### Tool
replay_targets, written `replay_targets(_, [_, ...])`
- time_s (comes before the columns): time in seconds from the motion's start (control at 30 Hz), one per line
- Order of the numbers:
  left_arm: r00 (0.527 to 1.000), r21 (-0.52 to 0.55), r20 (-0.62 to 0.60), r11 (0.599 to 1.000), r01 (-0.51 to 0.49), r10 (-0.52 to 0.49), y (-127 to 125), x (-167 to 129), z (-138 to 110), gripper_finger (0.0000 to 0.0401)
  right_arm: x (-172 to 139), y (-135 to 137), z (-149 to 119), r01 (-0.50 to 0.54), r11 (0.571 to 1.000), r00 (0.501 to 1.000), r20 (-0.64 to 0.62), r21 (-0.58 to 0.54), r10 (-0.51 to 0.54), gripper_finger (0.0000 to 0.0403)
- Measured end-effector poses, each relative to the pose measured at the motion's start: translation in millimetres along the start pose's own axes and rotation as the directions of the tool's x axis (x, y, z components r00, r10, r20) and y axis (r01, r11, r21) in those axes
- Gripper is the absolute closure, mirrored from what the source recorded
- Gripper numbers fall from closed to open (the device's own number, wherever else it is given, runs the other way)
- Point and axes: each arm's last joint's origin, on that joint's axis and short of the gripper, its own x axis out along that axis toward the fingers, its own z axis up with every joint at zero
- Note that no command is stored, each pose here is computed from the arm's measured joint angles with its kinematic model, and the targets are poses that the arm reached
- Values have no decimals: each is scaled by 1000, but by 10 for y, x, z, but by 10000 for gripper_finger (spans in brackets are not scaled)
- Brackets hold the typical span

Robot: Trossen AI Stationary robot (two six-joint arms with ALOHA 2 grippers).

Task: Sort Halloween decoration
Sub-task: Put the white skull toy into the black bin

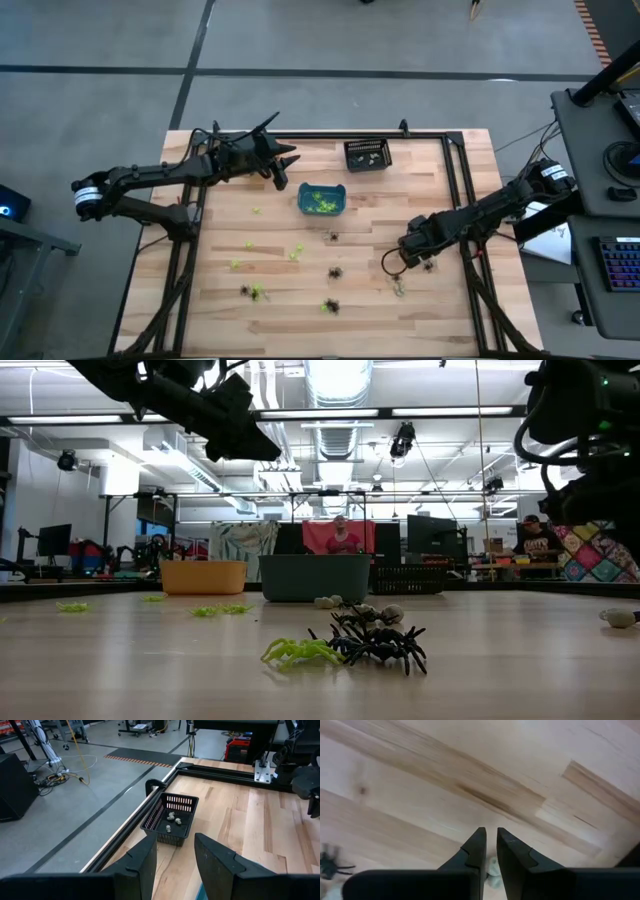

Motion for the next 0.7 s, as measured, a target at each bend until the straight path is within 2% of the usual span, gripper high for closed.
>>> replay_targets(0.07, [1000, 0, 0, 1000, 0, 0, 0, 0, 0, 285, 0, 22, 4, -22, 1000, 1000, 4, -5, 22, 364])
replay_targets(0.23, [1000, 15, -3, 1000, 0, 0, 0, 0, -3, 285, -7, 110, 26, -108, 988, 993, 34, -110, 113, 364])
replay_targets(0.43, [1000, 26, -3, 1000, 0, 0, 0, 0, -3, 285, -41, 234, 129, -244, 968, 963, 102, -59, 249, 364])
replay_targets(0.57, [1000, 26, -3, 1000, 0, 0, 0, 0, -3, 285, -52, 250, 181, -267, 962, 954, 130, -47, 271, 364])
replay_targets(0.7, [1000, 26, -5, 1000, 0, 0, 0, 0, -5, 285, -57, 244, 218, -269, 959, 954, 114, -88, 278, 367])
